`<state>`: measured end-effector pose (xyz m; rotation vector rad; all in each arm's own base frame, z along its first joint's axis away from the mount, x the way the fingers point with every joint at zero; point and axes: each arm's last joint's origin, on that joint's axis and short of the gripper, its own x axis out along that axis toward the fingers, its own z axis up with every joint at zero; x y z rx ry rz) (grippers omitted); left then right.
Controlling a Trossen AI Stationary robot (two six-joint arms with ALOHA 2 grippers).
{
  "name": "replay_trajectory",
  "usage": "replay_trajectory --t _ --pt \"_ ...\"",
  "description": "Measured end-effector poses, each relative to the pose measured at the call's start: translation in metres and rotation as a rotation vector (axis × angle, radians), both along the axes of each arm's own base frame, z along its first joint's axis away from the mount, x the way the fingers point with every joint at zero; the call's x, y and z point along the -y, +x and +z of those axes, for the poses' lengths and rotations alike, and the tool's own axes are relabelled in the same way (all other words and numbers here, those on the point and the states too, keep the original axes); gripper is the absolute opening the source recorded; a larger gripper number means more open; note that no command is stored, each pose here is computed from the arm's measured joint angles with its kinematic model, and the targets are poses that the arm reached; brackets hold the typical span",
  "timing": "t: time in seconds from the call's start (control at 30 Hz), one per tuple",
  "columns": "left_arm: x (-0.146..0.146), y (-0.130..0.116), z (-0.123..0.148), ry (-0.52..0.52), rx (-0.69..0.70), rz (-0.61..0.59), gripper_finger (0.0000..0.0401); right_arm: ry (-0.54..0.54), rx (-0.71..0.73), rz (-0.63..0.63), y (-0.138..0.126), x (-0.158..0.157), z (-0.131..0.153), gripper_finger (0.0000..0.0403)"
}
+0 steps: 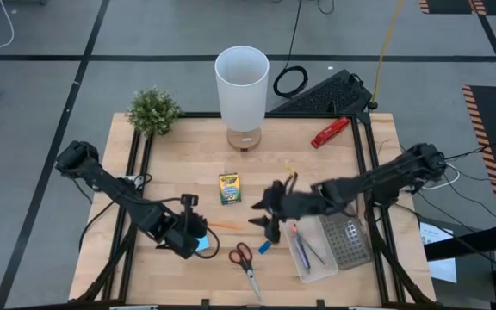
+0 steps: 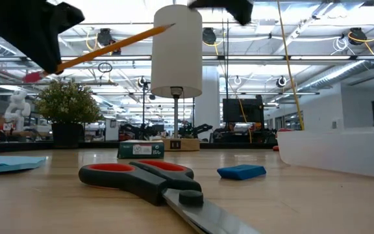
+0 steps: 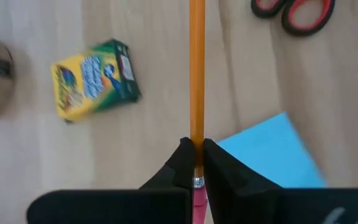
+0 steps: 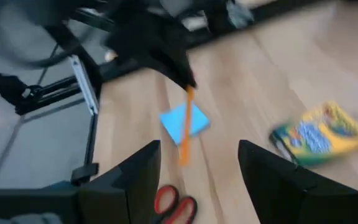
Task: Pack school essentials
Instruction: Put the yellow pencil into the supplies box
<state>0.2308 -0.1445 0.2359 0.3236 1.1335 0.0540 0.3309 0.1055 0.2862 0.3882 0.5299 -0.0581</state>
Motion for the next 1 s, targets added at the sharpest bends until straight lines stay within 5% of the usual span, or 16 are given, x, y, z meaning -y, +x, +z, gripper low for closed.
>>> replay_trajectory --t 0.27,0.67,1.0 --pt "-0.016 0.011 -0.001 0.195 -0.018 -0.134 0.002 0.088 -0.106 -0.042 0.018 0.032 -0.023 0.021" --pt "-0.023 0.015 -0.001 0.413 -0.063 -0.297 0.0021 0.27 -0.111 0.111 0.06 0.051 -0.071 0.021" --pt "-0.029 0.018 0.002 0.574 -0.067 -0.323 0.0021 0.263 -0.117 0.1 0.062 0.059 -0.075 0.0187"
